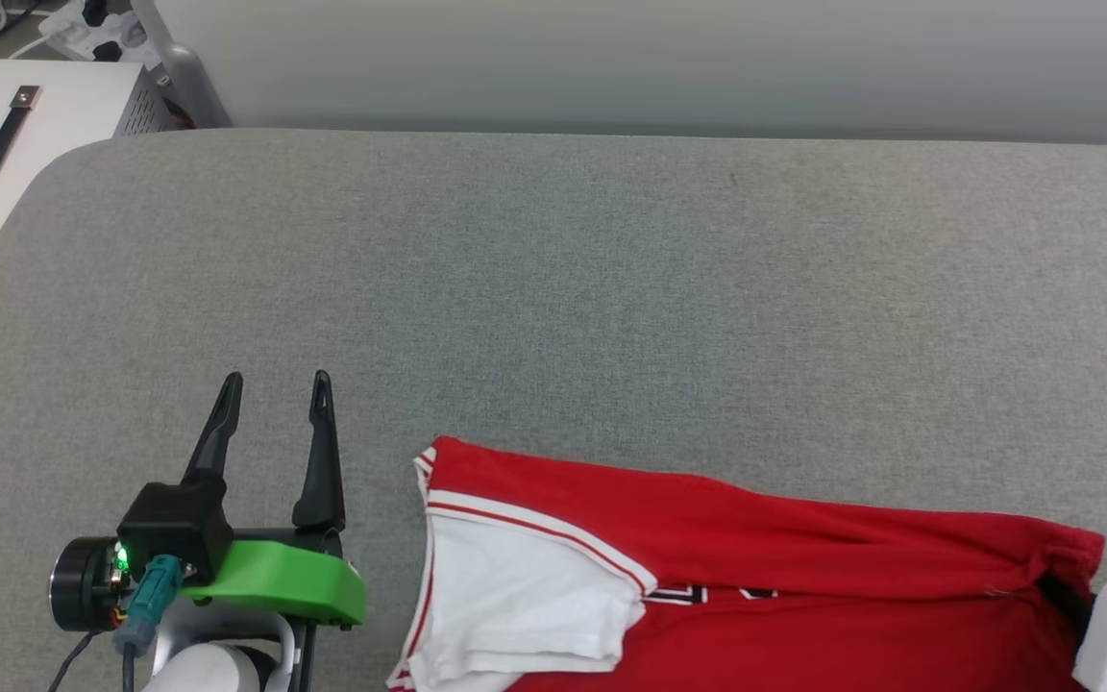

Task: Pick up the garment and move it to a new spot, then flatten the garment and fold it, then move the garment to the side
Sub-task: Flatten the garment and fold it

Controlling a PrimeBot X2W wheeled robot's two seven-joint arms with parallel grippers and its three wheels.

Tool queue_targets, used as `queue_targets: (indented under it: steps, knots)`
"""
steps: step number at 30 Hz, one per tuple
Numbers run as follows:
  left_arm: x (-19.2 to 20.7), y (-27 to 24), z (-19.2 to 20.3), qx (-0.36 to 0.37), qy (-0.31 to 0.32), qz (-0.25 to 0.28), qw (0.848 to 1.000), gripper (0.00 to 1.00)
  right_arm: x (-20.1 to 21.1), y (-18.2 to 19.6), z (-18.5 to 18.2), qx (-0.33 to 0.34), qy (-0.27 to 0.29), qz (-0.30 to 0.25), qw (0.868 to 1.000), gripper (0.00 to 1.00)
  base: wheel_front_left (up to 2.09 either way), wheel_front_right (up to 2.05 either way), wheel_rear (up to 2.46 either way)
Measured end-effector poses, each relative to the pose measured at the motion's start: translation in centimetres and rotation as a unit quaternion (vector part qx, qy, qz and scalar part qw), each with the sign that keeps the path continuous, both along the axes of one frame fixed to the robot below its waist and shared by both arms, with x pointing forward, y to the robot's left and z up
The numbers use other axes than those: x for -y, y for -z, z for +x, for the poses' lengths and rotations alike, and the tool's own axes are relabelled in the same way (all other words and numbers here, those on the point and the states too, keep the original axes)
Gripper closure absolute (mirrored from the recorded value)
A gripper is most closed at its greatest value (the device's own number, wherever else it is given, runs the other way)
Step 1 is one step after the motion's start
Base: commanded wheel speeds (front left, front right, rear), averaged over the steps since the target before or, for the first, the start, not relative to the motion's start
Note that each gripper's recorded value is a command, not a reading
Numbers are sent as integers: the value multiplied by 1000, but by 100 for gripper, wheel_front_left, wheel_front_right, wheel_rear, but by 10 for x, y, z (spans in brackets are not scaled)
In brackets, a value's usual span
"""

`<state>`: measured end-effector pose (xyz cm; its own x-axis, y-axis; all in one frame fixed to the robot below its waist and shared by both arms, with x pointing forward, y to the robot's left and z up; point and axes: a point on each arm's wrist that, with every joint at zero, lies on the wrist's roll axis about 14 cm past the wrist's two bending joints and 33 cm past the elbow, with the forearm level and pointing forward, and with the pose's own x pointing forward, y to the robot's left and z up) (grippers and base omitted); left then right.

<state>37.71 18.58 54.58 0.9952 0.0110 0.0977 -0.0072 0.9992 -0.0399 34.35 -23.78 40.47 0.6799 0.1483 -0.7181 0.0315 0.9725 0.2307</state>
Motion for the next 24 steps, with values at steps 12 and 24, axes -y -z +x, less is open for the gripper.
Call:
queue_targets:
  steps: [12, 24]
  knots:
    - [3, -8, -5, 10, 6, 5, 1000, 0, 25, -14, -8, -13, 69, 76, 995, 100, 0, 0, 0]
    - [0, -10, -10, 8, 2, 8, 1000, 0, -98, -34, -14, -43, -18, 327, 944, 100, 0, 0, 0]
